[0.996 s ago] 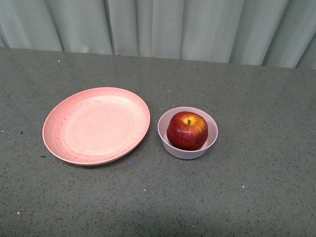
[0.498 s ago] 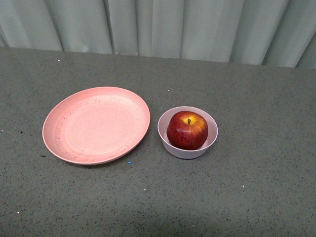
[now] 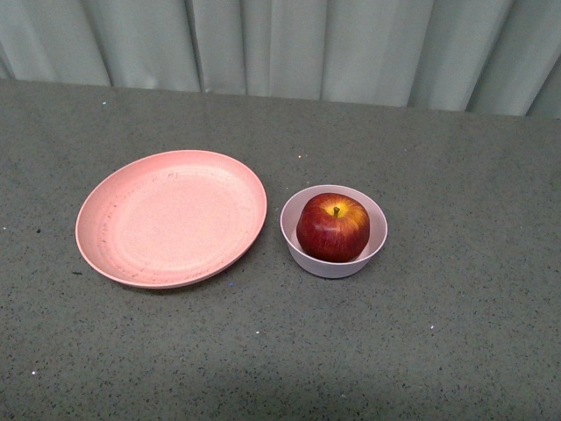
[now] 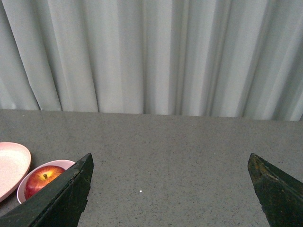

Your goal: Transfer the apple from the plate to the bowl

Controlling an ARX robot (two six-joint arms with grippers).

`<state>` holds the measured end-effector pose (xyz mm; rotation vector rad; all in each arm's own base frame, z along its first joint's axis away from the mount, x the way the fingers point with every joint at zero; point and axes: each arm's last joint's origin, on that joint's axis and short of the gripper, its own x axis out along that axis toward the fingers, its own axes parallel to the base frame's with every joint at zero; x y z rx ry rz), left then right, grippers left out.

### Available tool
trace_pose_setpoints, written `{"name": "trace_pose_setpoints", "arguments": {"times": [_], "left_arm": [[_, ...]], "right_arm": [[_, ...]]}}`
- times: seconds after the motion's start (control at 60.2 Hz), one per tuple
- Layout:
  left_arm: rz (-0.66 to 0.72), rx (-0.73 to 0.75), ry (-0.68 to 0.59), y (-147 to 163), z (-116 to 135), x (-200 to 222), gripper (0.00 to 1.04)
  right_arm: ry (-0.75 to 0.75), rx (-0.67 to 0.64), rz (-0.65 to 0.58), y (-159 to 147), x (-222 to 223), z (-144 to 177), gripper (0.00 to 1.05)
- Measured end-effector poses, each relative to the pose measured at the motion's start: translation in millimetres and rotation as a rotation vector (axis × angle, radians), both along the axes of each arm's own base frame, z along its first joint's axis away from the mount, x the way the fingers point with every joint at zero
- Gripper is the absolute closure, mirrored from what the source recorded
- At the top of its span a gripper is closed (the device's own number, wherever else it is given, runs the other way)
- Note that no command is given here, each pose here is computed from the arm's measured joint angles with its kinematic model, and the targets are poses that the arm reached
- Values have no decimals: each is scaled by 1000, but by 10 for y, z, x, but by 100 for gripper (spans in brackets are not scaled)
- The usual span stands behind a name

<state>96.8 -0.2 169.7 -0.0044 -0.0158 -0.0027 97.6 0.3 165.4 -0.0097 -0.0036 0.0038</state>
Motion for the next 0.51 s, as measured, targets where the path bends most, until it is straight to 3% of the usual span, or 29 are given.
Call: {"name": "trace_pose_setpoints", "arguments": {"times": [0.515], "left_arm": [[0, 0, 0, 0, 0, 0, 7]], "right_arm": [[0, 0, 0, 0, 0, 0, 9]]}}
